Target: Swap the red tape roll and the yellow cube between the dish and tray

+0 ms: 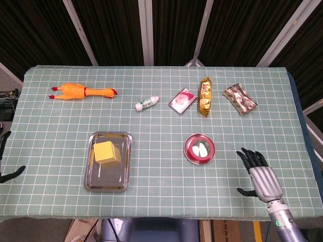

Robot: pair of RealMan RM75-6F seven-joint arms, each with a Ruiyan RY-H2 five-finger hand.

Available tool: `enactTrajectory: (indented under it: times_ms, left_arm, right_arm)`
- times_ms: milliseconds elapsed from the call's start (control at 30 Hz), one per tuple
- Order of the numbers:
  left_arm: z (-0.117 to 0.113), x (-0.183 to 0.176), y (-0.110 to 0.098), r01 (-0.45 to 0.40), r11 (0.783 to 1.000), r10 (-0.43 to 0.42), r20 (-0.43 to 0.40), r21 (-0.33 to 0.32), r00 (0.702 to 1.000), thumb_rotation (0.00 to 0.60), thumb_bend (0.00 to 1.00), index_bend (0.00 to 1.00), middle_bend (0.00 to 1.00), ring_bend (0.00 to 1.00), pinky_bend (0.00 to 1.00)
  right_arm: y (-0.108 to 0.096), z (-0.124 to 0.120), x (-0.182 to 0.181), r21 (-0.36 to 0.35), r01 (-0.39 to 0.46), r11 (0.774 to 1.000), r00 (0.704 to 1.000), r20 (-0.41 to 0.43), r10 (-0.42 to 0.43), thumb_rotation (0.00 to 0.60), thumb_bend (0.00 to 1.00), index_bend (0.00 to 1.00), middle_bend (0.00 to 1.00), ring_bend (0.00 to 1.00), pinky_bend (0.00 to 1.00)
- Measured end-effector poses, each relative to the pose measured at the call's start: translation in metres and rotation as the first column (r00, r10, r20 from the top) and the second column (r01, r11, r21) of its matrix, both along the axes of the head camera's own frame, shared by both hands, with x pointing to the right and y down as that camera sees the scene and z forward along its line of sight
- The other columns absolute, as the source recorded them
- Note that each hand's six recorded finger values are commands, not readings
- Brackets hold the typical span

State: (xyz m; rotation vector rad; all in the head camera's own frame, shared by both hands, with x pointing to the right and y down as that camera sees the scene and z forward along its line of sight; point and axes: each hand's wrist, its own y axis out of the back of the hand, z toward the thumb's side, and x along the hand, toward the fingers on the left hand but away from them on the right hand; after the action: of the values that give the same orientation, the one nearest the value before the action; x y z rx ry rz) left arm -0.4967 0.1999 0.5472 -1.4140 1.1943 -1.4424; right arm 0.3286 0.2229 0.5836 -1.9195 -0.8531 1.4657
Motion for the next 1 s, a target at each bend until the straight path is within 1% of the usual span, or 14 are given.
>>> enactTrajectory:
  times_ms: [100,200,500,633,800,900,1000]
  left_arm:
    - [0.001,-0.003,0.0,0.013,1.0,-0.013,0.006,-0.006,1.0,0.6,0.1,0.09,0.0,0.0,0.03]
    - [0.0,-0.004,-0.001,0.017,1.0,-0.017,0.008,-0.001,1.0,0.6,0.1,0.09,0.0,0.0,0.03]
    - [-0.004,-0.008,-0.001,0.031,1.0,-0.031,0.02,0.008,0.999,0.6,0.1,0.09,0.0,0.0,0.03]
    - [-0.007,-0.011,0.0,0.038,0.999,-0.038,0.02,0.019,0.999,0.6,0.1,0.09,0.0,0.0,0.03]
    - [-0.009,-0.014,0.0,0.048,0.998,-0.049,0.023,0.027,0.999,0.6,0.1,0.09,0.0,0.0,0.03]
    - [-0.01,-0.015,0.0,0.052,0.998,-0.052,0.026,0.031,0.998,0.6,0.1,0.09,0.0,0.0,0.03]
    - [-0.011,-0.016,-0.001,0.055,0.998,-0.056,0.029,0.034,0.998,0.6,0.1,0.09,0.0,0.0,0.03]
  right_arm:
    - [-0.013,0.011,-0.029,-0.052,0.062,0.997,0.998,0.02,-0.062,0.6,0.03,0.0,0.0,0.0,0.0]
    - [-0.028,0.019,-0.055,-0.068,0.092,0.993,0.995,0.033,-0.09,0.6,0.04,0.0,0.0,0.0,0.0]
    - [-0.061,0.036,-0.122,-0.112,0.13,0.985,0.989,0.079,-0.121,0.6,0.04,0.0,0.0,0.0,0.0]
    - [-0.068,0.045,-0.14,-0.147,0.137,0.98,0.988,0.086,-0.125,0.6,0.03,0.0,0.0,0.0,0.0]
    - [-0.08,0.068,-0.156,-0.187,0.153,0.97,0.988,0.063,-0.143,0.6,0.04,0.0,0.0,0.0,0.0]
    - [-0.084,0.08,-0.16,-0.205,0.162,0.965,0.987,0.044,-0.156,0.6,0.04,0.0,0.0,0.0,0.0]
    - [-0.085,0.086,-0.161,-0.213,0.166,0.963,0.986,0.033,-0.163,0.6,0.04,0.0,0.0,0.0,0.0]
